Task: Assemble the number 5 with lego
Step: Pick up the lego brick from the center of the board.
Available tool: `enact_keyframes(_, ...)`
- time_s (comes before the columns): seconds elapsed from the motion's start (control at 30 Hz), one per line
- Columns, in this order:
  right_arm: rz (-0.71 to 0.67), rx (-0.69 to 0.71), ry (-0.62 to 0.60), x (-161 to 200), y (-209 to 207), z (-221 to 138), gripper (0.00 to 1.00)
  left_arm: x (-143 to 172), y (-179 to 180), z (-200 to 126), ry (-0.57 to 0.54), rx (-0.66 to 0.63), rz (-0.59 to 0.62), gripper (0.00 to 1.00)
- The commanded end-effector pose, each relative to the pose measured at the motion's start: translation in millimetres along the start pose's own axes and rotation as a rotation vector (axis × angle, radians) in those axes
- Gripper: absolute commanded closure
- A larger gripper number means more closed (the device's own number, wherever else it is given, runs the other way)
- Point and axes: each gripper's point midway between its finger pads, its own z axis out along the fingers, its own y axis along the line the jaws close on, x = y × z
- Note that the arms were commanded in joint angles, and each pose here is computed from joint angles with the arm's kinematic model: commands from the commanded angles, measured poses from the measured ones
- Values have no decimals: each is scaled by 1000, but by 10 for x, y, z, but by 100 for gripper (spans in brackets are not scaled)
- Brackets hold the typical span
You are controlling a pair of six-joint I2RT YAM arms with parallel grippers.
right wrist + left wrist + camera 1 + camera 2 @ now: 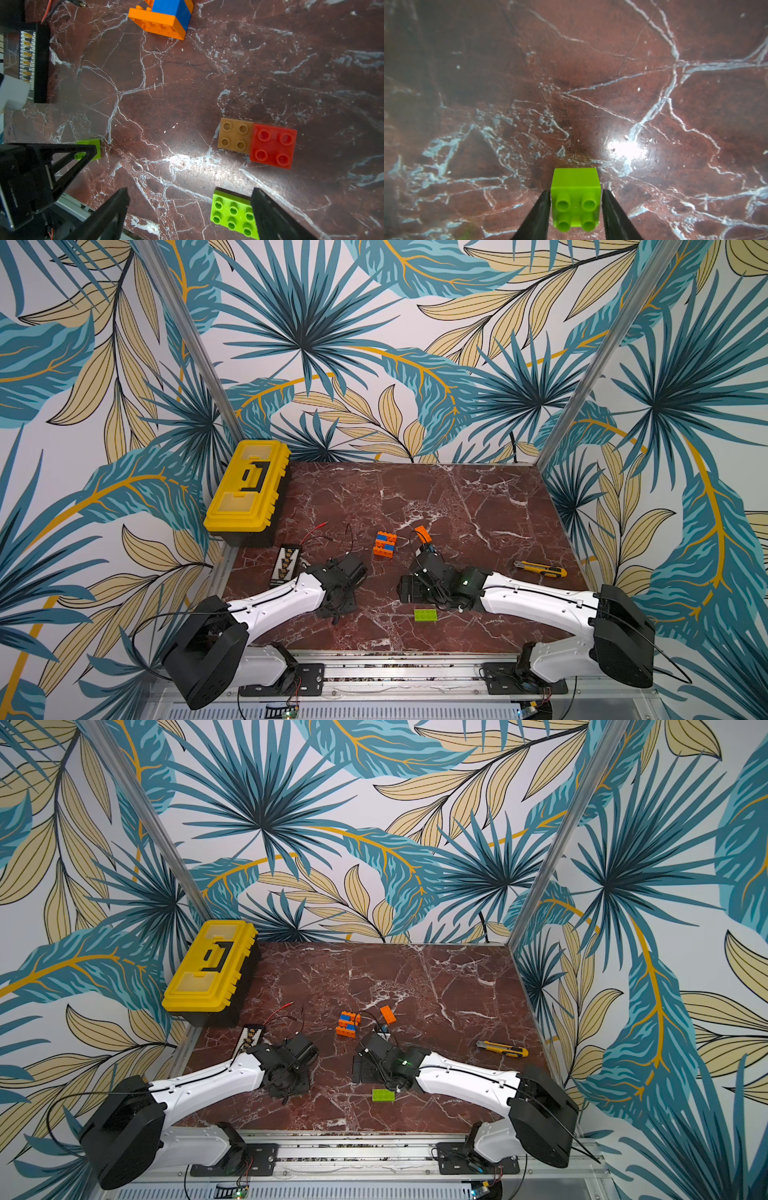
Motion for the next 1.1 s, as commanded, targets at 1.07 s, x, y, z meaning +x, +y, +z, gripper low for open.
enact_keyframes(1.07,316,217,48,290,-1323,-155,4,56,-1012,-530,-51,138,151,75)
